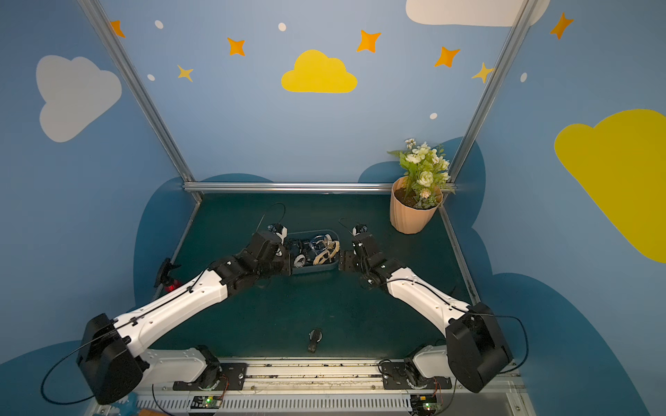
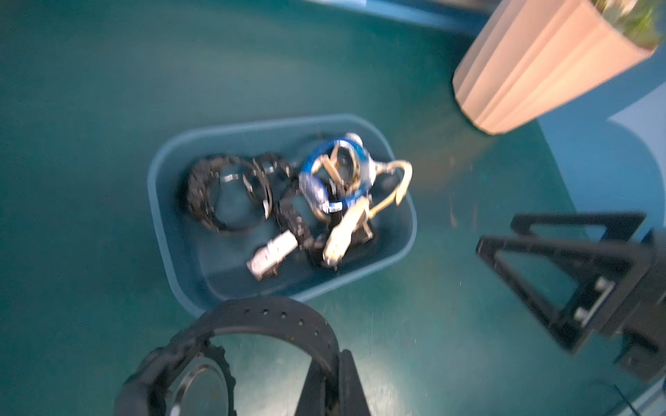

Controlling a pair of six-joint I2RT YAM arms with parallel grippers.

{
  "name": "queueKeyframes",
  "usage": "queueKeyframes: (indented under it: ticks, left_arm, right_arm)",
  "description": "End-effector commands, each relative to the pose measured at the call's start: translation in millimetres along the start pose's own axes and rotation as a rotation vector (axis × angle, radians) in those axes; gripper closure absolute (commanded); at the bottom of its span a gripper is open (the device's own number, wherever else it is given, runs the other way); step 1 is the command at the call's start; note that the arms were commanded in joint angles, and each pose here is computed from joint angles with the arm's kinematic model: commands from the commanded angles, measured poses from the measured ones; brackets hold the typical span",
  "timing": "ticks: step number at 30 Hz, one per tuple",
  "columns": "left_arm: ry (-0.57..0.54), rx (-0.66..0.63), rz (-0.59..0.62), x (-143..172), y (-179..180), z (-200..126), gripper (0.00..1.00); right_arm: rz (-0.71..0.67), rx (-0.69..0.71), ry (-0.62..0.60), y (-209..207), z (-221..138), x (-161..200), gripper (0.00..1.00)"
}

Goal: Put the watch into the storage box
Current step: Pick up the watch at the center of the board, then place the watch in the storage box.

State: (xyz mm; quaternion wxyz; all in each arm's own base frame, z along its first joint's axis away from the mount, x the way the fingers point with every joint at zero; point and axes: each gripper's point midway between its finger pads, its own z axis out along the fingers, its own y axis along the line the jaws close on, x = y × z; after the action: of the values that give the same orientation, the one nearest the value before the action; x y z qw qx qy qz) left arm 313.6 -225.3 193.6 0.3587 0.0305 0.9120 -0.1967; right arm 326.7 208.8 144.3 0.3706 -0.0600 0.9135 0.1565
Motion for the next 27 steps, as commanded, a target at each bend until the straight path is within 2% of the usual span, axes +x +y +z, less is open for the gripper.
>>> queueKeyframes:
  ticks: [1, 10, 20, 27]
  left_arm:
    - [-0.085, 0.048, 0.026, -38, -8, 7, 0.96]
    - [-0.075, 0.033, -0.007, -59, 6, 49, 0.96]
    - [-0.016, -0.004, -0.060, -50, 30, 102, 0.96]
    - [0.019, 0.012, -0.148, -43, 47, 132, 0.94]
  right_arm:
    - [0.006, 0.005, -0.010, -2, -6, -3, 0.14]
    - [0.008, 0.022, -0.023, -6, -13, -3, 0.14]
    - [-0.001, 0.025, -0.025, -7, -12, -6, 0.14]
    - [0.000, 0.020, -0.025, -5, -14, -11, 0.14]
